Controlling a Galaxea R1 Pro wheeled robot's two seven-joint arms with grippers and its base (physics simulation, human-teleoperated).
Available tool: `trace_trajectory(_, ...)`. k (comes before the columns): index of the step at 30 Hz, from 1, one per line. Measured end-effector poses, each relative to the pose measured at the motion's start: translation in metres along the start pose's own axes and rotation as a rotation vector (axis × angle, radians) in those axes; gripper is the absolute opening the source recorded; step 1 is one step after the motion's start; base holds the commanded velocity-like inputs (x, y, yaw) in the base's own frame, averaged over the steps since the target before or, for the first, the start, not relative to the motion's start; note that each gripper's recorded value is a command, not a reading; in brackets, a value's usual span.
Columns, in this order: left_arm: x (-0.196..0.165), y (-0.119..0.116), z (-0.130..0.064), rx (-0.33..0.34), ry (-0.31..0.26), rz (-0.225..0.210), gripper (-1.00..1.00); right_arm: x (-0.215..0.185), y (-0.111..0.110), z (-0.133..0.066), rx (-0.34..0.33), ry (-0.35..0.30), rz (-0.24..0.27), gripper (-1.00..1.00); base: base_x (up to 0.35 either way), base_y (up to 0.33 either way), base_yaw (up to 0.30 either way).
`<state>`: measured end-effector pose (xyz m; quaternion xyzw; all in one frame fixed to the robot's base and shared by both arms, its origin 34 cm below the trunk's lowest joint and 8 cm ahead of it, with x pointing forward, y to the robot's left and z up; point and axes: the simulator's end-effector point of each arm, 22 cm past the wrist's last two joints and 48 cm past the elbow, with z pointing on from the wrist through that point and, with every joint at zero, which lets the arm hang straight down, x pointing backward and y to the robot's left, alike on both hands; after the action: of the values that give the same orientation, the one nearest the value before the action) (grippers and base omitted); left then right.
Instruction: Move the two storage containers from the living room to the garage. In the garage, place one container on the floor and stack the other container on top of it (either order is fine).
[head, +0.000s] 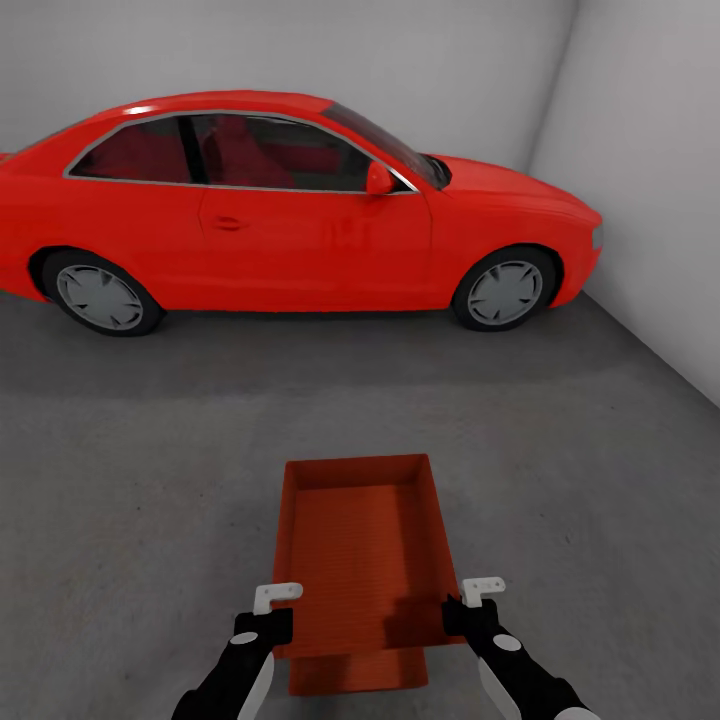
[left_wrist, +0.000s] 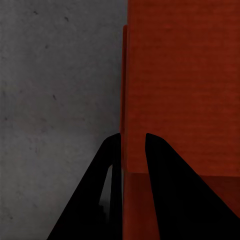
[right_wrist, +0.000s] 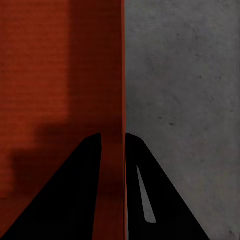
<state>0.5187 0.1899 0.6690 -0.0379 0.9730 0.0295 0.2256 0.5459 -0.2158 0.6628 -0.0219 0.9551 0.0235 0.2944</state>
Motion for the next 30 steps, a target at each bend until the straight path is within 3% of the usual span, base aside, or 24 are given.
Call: trace_trajectory(30, 0.0015, 0.0, 0.0006, 0.0, 0.003, 0.0, -1.0, 0.0013, 0.0, 0.0004, 0.0, 0.003, -0.001, -1.0, 0.0, 0.0, 0.0)
